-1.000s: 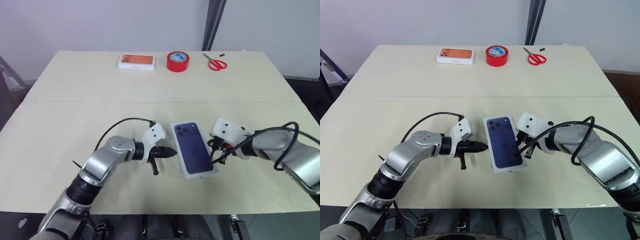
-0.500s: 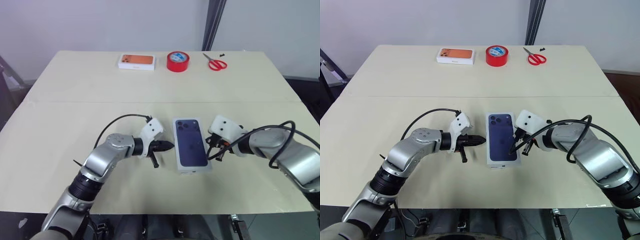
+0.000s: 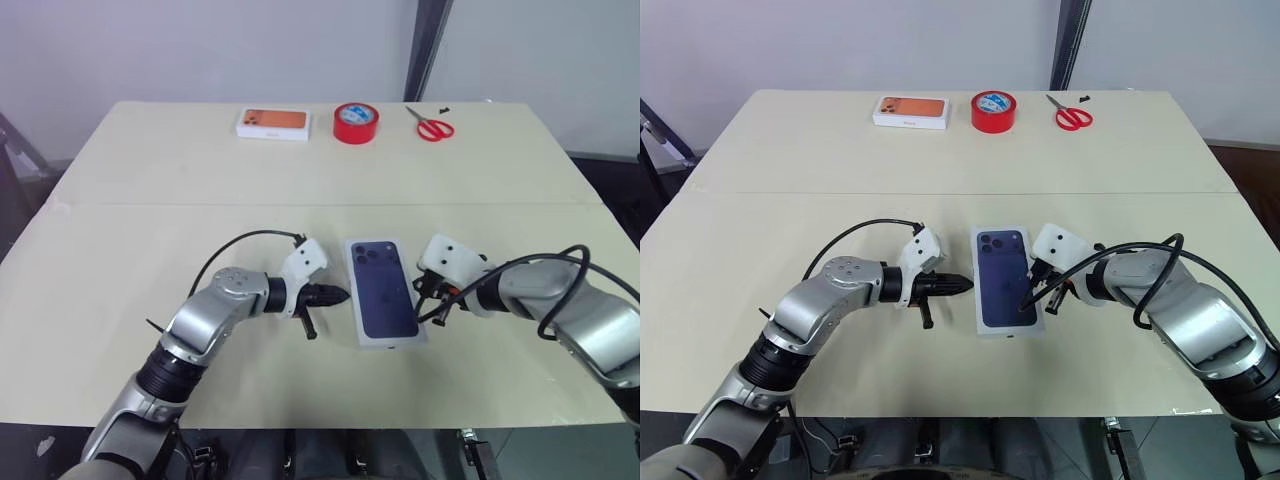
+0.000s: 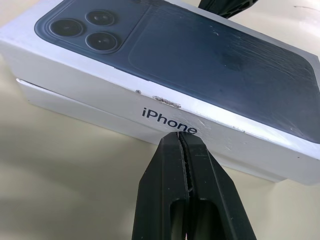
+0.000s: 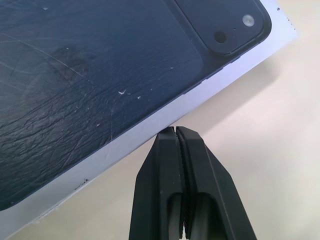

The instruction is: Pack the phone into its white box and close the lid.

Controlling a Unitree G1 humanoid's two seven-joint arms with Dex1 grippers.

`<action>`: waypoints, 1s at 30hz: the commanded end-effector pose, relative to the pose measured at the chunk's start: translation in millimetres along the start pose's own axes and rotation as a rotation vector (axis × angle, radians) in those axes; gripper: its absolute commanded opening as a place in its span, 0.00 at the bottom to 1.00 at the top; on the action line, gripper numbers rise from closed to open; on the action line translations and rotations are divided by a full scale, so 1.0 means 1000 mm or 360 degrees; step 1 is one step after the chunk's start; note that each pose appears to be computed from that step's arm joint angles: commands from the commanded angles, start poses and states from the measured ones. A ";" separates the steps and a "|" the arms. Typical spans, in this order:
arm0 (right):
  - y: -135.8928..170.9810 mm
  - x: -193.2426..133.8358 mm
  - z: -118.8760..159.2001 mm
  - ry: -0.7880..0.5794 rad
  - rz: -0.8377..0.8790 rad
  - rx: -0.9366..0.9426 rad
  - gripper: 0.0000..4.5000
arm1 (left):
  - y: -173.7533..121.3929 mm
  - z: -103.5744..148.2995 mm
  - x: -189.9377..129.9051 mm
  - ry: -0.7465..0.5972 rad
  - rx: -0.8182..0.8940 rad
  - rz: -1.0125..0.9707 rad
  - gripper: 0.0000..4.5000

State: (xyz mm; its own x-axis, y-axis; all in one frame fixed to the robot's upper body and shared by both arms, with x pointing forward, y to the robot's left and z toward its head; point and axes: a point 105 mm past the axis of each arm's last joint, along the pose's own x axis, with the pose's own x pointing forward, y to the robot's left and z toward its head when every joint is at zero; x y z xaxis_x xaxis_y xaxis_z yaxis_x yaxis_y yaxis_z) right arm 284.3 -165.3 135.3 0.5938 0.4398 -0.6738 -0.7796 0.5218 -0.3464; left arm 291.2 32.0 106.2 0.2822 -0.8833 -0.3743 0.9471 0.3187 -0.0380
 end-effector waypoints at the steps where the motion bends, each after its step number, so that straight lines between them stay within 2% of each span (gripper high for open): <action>1: 0.000 -0.005 0.009 -0.0056 -0.0014 -0.0049 0.01 | -0.010 0.014 0.000 -0.0062 0.0083 -0.0060 0.01; 13: -0.004 -0.002 0.007 -0.0054 -0.0037 -0.0047 0.01 | -0.006 0.006 0.000 -0.0011 0.0080 -0.0024 0.01; 30: -0.011 0.000 -0.003 -0.0012 -0.0094 -0.0013 0.01 | -0.005 0.008 0.002 -0.0022 0.0067 -0.0020 0.01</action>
State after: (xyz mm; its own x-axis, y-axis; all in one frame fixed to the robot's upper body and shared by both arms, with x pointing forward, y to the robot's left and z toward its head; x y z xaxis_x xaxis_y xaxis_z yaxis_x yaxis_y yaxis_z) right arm 290.6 -171.1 129.6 0.6136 0.4181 -0.6699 -0.7603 0.5420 -0.3581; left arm 289.9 30.6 105.0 0.2797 -0.8806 -0.3825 0.9488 0.3145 -0.0303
